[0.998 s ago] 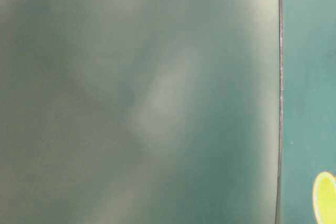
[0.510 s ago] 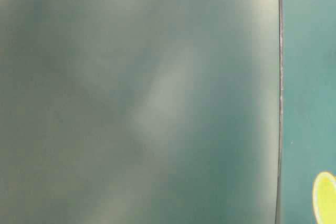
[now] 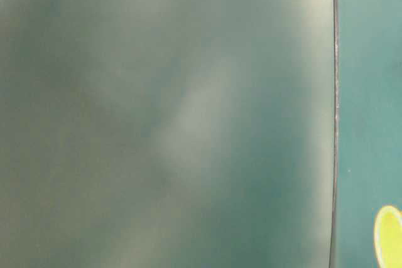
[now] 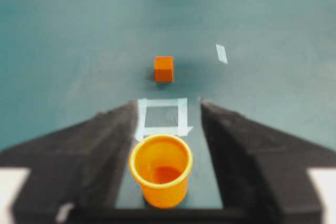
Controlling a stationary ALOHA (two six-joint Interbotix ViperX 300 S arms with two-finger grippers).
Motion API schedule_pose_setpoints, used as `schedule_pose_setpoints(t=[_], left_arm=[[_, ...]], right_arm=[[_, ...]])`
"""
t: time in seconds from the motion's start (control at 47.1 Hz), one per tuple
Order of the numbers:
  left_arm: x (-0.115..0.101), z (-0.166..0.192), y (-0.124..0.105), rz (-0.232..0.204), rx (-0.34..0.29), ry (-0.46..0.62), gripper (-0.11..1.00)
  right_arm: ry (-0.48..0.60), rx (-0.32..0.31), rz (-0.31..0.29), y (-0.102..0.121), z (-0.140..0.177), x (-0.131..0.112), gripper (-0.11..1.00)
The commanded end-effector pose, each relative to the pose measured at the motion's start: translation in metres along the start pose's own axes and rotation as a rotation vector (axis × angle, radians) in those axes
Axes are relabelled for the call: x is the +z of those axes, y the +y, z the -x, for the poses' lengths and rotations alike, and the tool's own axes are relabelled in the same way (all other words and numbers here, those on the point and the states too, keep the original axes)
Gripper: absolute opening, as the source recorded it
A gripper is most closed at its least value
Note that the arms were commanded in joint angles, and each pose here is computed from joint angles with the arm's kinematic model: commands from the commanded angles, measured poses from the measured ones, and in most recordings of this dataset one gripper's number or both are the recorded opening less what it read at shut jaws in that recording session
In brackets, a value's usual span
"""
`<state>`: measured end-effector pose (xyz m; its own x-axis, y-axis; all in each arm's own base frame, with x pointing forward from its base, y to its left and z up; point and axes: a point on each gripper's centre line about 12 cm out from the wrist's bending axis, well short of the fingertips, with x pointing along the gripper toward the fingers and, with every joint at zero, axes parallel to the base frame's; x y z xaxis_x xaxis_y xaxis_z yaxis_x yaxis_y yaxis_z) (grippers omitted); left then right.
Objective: Move the cup to the right with left arm.
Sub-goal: 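Move the left gripper open toward the orange cup, then close the left gripper around the orange cup's base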
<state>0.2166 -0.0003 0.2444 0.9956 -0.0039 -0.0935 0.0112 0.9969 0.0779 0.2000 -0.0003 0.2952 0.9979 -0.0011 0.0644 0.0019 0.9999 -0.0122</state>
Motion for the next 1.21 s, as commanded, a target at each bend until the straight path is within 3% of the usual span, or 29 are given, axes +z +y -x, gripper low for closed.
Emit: schedule_pose_setpoints(t=[0.0,0.318,0.807,1.189], left_arm=[[0.000,-0.004,0.000,-0.003,-0.001,-0.009,0.59],[-0.032,-0.022,-0.003,0.001,-0.012,0.113,0.63],[-0.087,-0.047,-0.004,0.075,-0.004,0.301,0.72],[-0.115,-0.066,0.001,0.108,0.024,0.361,0.76]], right_arm=[[-0.032,0.000,0.001,0.000,-0.003,0.012,-0.01],[-0.040,0.000,0.003,0.000,-0.003,0.015,-0.01],[-0.025,-0.001,0.003,0.000,-0.004,0.020,-0.01],[-0.023,-0.001,0.003,-0.001,-0.003,0.022,-0.01]])
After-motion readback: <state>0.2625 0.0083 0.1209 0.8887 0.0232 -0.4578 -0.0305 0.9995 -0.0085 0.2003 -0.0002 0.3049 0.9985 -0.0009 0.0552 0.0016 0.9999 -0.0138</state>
